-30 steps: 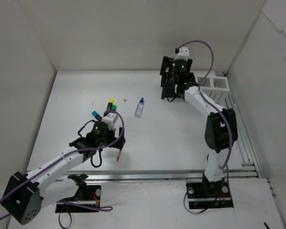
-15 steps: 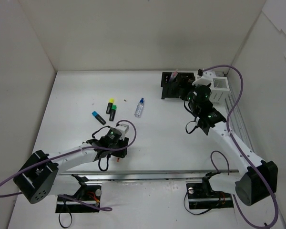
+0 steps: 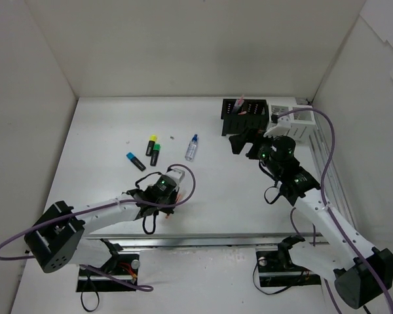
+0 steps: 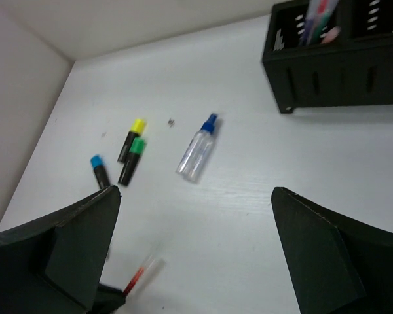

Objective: Sort the stationery into containers
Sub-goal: Pick up the pen from the center of the board.

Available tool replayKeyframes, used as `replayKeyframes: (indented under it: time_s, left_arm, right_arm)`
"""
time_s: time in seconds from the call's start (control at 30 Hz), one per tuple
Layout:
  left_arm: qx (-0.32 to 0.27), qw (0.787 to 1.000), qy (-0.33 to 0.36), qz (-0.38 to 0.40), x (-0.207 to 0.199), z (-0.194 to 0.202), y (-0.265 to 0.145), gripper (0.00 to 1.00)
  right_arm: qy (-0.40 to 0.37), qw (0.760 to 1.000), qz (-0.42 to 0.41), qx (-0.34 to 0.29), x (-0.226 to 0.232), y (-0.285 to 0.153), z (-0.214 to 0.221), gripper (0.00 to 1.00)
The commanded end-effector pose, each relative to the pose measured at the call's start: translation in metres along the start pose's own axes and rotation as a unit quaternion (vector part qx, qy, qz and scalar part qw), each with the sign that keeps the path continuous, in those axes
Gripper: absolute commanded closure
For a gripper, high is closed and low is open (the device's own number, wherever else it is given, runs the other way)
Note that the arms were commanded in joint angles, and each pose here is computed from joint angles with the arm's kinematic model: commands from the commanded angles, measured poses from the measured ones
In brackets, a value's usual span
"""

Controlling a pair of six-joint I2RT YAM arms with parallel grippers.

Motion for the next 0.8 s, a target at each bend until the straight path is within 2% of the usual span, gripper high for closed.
replayKeyframes:
  time_s: [0.0, 0.07, 0.17, 0.5, 0.57, 0.6, 0.67, 0.7, 0.77]
  left_arm:
    - [-0.124, 0.991, 0.035, 0.028, -0.021, -0.069, -0.03, 1.0]
    - [-0.16, 0.985, 0.049, 0.045, -0.03, -0.087, -0.043, 1.0]
    - [-0.188, 0.978, 0.067, 0.055, -0.037, -0.102, -0.054, 1.0]
    - [-0.247, 0.963, 0.08, 0.074, -0.054, -0.144, -0.069, 1.0]
    - [-0.255, 0.961, 0.08, 0.076, -0.055, -0.149, -0.07, 1.0]
    - [-0.258, 0.96, 0.08, 0.074, -0.055, -0.151, -0.071, 1.0]
    - [-0.263, 0.959, 0.08, 0.069, -0.055, -0.156, -0.073, 1.0]
    - [-0.266, 0.958, 0.079, 0.07, -0.056, -0.159, -0.074, 1.0]
    - [-0.273, 0.956, 0.082, 0.066, -0.056, -0.165, -0.077, 0.98]
  right_arm:
    - [0.007, 0.99, -0.098, 0.098, 0.031, 0.006, 0.041, 0.02]
    - [0.017, 0.984, -0.122, 0.131, 0.043, 0.009, 0.058, 0.02]
    - [0.038, 0.977, -0.113, 0.179, 0.048, 0.027, 0.094, 0.02]
    - [0.067, 0.96, -0.174, 0.211, 0.095, 0.046, 0.144, 0.04]
    - [0.068, 0.956, -0.178, 0.224, 0.099, 0.047, 0.154, 0.13]
    - [0.07, 0.955, -0.183, 0.221, 0.103, 0.049, 0.152, 0.26]
    - [0.07, 0.955, -0.182, 0.224, 0.104, 0.051, 0.155, 0.45]
    - [0.072, 0.956, -0.181, 0.218, 0.105, 0.052, 0.152, 0.65]
    - [0.07, 0.961, -0.175, 0.201, 0.106, 0.053, 0.144, 0.77]
Point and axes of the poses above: each gripper's point midway between its finger pads, its own y axis out along the fingers, its own x axis along the line the jaws close on, z = x × y, the point moved 3 cm from there along -y, back along the fingers, and after that the axes turned 3 degrees about y, right-handed, at the moved point
